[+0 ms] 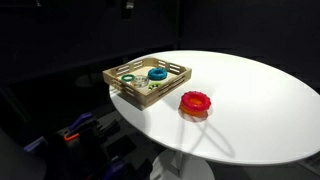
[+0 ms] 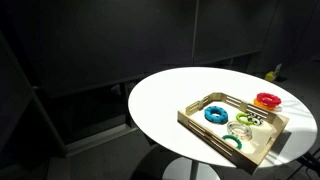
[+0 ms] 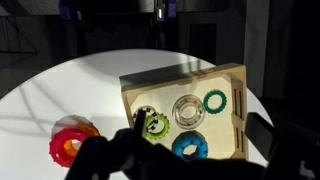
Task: Remove the blue ring from the crate and put it on the table
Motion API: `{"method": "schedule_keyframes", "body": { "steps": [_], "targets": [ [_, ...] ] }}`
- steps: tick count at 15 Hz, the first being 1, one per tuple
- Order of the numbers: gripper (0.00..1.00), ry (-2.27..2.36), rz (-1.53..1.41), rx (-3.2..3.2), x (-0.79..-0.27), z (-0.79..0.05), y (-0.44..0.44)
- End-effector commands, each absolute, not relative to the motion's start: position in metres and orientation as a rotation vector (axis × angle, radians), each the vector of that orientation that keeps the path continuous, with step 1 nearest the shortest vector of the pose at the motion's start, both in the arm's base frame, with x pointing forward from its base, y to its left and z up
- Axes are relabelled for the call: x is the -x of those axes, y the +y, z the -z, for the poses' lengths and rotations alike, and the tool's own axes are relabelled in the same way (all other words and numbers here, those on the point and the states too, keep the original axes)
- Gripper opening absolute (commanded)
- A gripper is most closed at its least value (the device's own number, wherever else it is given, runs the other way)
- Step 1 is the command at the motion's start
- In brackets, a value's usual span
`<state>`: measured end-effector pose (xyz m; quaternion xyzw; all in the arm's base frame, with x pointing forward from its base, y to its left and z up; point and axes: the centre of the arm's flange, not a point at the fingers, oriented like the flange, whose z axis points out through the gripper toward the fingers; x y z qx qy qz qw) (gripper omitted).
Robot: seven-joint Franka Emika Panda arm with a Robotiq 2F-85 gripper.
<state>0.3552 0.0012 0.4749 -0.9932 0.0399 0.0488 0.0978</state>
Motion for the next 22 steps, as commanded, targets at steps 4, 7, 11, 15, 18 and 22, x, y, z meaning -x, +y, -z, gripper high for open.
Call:
{"method": "schedule_keyframes", "body": {
  "steps": [4,7,11,15,18,22],
  "targets": [
    [1.00,0.118,-0.144,2.940,-0.355,-0.475,0.001],
    [1.00,0.118,-0.144,2.940,-0.355,-0.475,0.001],
    [1.00,0.118,-0.144,2.940,-0.355,-0.475,0.001],
    [1.00,0.118,-0.144,2.940,-0.355,-0.475,0.001],
    [1.00,0.147,-0.151,2.944,-0.361,-0.472,0.001],
    [1.00,0.178,-0.154,2.935,-0.373,-0.467,0.004]
  ]
}}
